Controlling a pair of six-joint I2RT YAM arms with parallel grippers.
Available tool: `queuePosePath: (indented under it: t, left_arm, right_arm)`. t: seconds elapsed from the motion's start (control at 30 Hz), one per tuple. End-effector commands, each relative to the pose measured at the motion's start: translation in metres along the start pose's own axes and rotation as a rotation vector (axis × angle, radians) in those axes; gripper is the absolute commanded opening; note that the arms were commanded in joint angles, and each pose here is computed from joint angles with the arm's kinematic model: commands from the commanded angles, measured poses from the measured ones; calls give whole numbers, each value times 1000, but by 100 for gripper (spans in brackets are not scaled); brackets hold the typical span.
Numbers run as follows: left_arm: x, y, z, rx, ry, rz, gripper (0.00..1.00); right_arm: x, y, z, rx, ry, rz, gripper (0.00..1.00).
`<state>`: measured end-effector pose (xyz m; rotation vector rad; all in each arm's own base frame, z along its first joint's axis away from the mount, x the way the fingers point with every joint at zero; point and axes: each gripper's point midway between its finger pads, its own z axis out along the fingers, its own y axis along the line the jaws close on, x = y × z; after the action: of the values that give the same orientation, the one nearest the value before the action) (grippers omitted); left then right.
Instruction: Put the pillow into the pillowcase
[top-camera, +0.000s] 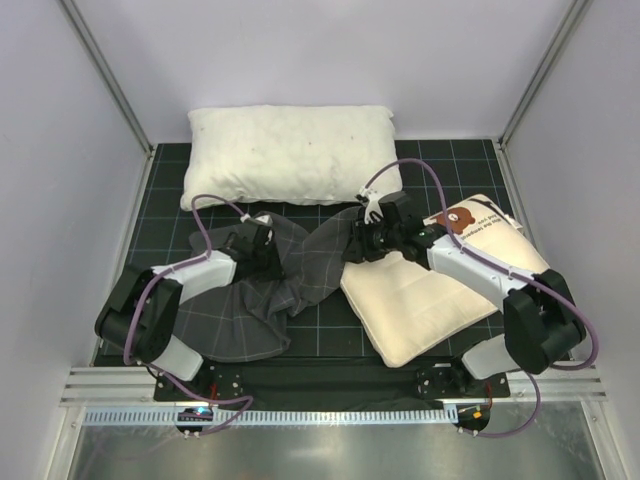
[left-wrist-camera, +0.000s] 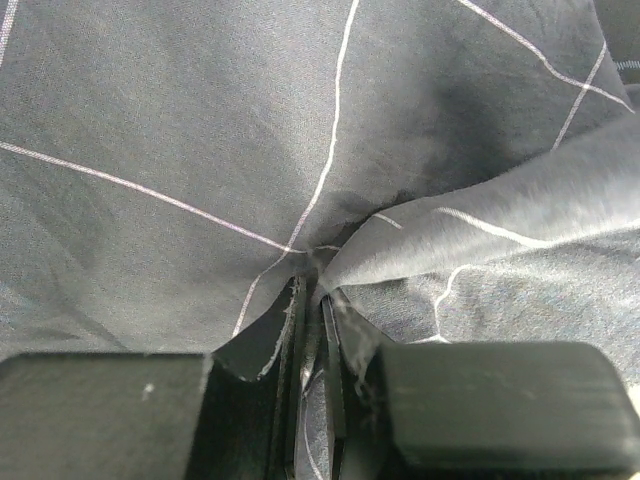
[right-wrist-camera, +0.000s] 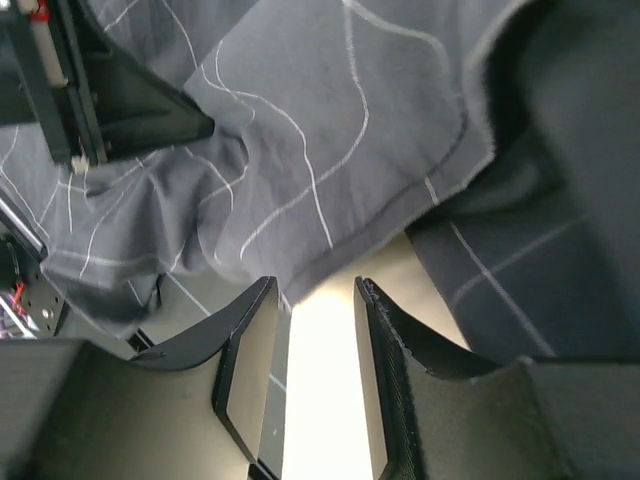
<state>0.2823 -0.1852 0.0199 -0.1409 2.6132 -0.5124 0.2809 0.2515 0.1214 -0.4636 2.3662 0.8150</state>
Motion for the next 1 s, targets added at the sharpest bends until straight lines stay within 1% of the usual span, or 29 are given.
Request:
queuePosePath:
  t: [0.0, 0.1, 0.17, 0.23, 0.27, 0.3, 0.33, 0.37, 0.4, 0.43, 0.47, 0.5, 0.53, 0.57, 0.63, 0.67, 0.73, 0.8, 0.87, 0.97]
  left_arm:
    - [-13, -4, -8, -19, -52, 36, 15]
    - [-13, -8, -12, -23, -68, 58, 17]
    - [-17, -4, -16, -68, -103, 77, 18]
    - [-20, -9, -23, -74, -137, 98, 20]
    - [-23, -7, -26, -97, -159, 105, 24]
    - [-24, -13, -32, -90, -176, 118, 27]
    - [-24, -14, -35, -93, -185, 123, 35]
    - [-25, -16, -38, -98, -195, 129, 40]
    - [-25, -13, -43, -122, -205, 134, 45]
    - [-28, -19, -51, -111, -229, 143, 50]
    - [-31, -24, -57, -106, -248, 145, 58]
    - [-35, -23, -63, -120, -273, 144, 60]
    - [-33, -24, -69, -131, -273, 156, 62]
    - [-40, -32, -84, -111, -315, 154, 66]
    - [-43, -37, -99, -107, -348, 161, 69]
    - [-47, -44, -111, -74, -379, 159, 70]
    - [-48, -62, -124, 1, -395, 172, 70]
    - [-52, -79, -135, 72, -418, 185, 70]
    - [-52, -101, -140, 164, -428, 220, 71]
    - [-51, -124, -140, 259, -411, 267, 71]
  right_arm:
    - [-35, 14, 9, -62, -91, 9, 43]
    - [-37, 17, 17, -90, -87, 22, 42]
    - [-38, 21, 18, -113, -89, 28, 37]
    - [-41, 25, 19, -131, -99, 28, 33]
    - [-43, 27, 19, -140, -106, 25, 30]
    - [-46, 30, 15, -152, -118, 21, 22]
    - [-48, 32, 14, -160, -133, 15, 20]
    - [-47, 33, 12, -167, -133, 15, 17]
    - [-51, 37, 9, -179, -153, 18, 12]
    - [-52, 38, 7, -184, -161, 21, 8]
    - [-58, 43, 3, -198, -192, 13, 4]
    - [-60, 44, 0, -200, -203, 16, 4]
    - [-60, 44, -2, -197, -205, 22, 4]
    - [-62, 47, -8, -205, -217, 18, 4]
    - [-64, 52, -15, -216, -229, 17, 4]
    - [-66, 56, -24, -221, -246, 11, 4]
    - [-68, 61, -31, -231, -262, 7, 4]
    - [-63, 66, -38, -235, -248, 12, 4]
    - [-63, 71, -42, -243, -247, 16, 4]
    - [-64, 78, -46, -255, -255, 24, 4]
